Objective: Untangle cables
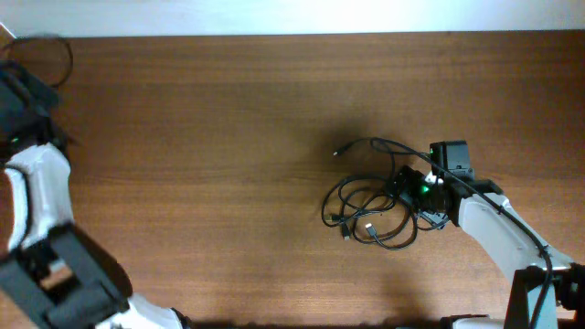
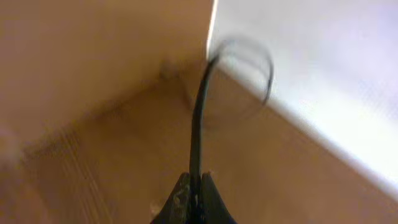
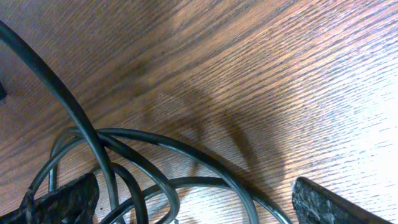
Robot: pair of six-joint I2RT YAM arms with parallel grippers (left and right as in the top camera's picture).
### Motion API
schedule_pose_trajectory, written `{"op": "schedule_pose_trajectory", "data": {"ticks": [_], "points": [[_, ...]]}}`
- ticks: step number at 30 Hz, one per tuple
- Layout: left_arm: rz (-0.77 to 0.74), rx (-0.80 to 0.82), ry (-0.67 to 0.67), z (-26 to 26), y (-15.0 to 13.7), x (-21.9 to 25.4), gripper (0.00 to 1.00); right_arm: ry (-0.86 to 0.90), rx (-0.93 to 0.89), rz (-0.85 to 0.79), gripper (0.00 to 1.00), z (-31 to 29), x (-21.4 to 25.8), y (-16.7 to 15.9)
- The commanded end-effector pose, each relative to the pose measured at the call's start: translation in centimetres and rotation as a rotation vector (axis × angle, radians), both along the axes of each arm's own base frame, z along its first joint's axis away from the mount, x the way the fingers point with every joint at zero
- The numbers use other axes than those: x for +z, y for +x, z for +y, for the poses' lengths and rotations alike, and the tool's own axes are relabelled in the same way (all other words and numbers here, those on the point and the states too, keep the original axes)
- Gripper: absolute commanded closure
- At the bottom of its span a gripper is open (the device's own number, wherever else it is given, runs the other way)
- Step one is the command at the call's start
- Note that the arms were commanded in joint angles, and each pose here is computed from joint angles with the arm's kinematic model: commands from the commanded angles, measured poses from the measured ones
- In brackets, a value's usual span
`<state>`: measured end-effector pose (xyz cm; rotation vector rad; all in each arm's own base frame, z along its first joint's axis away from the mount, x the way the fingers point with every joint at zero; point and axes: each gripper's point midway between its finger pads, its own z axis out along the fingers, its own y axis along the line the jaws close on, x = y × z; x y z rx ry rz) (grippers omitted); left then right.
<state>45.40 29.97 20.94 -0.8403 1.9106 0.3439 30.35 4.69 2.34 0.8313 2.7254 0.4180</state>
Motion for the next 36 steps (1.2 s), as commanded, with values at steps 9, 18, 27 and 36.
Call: {"op": "schedule_pose_trajectory", "data": {"ticks": [9, 18, 27, 36], "points": [[0.083, -0.094, -0.111, -1.0, 1.2, -6.0, 0.44, 0.004, 0.0, 0.0, 0.01, 0.0, 0.0, -0.1], [-0.049, -0.079, -0.021, -1.6, -1.7, 4.2, 0.01, 0.004, 0.0, 0.0, 0.02, 0.0, 0.0, -0.1], [-0.22, -0.439, -0.102, -11.9, -5.2, 14.0, 0.01, 0.004, 0.0, 0.0, 0.02, 0.0, 0.0, -0.1], [-0.026, -0.687, -0.529, -21.3, -8.2, 8.1, 0.01, 0.004, 0.0, 0.0, 0.02, 0.0, 0.0, -0.1]]}}
